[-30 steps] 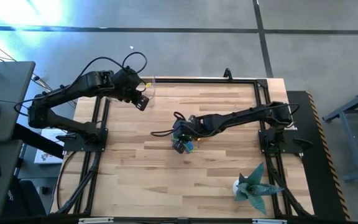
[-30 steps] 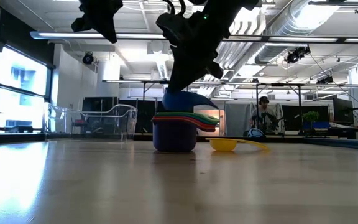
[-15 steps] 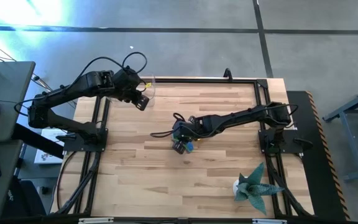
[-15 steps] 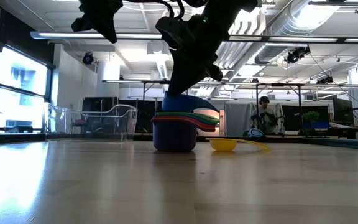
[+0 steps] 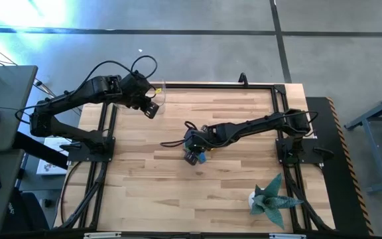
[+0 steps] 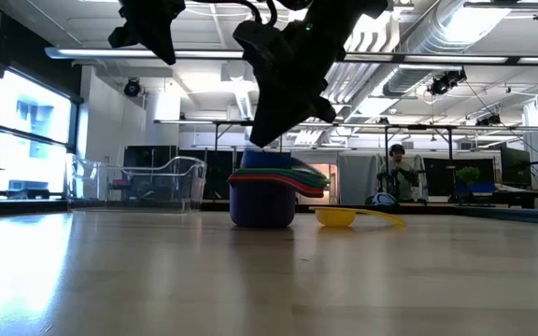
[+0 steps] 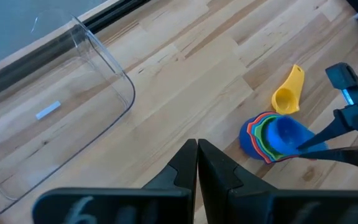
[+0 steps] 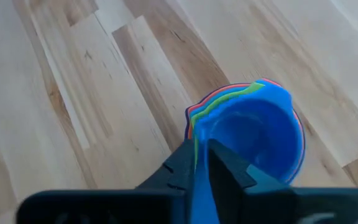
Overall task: Nest measuring cups in basket
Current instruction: Stack the blue measuring cup on top of the green measuring cup, then stack the yellow measuring cup on top of the blue measuring cup
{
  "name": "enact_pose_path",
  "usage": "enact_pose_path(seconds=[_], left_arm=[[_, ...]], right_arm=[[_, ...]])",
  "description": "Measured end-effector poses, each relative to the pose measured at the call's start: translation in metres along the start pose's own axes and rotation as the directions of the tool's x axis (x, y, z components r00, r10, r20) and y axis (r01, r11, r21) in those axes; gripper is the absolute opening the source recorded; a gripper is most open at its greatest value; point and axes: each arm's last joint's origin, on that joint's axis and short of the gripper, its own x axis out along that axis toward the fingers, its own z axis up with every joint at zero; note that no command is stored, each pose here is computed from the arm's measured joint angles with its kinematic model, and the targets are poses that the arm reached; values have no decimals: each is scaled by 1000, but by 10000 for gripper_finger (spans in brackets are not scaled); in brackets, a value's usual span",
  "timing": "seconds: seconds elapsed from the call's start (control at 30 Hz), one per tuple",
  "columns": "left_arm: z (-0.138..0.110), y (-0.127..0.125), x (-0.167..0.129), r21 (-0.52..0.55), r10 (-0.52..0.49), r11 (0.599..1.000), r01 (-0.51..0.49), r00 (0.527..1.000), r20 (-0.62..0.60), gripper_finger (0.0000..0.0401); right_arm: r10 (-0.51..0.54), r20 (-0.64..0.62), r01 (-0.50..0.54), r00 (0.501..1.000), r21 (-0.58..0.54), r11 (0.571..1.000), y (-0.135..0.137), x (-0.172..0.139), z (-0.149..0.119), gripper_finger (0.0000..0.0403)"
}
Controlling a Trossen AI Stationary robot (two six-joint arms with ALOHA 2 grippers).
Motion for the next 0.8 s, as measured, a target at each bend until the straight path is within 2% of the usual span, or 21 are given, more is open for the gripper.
enact_pose_path(seconds=[0.2, 0.5, 0.8], left_arm=[[0, 0, 0, 16, 0, 1000, 0, 1000, 1, 3], [0, 0, 0, 111, -1, 994, 1, 1000, 0, 3], [0, 0, 0, 272, -1, 962, 1, 1000, 0, 3]], right_arm=[[-1, 1, 1, 1000, 4, 1000, 0, 0, 0, 78], [-11, -7, 11, 1000, 23, 1000, 1, -16, 11, 85], [-166, -79, 168, 983, 12, 986, -17, -44, 32, 85]])
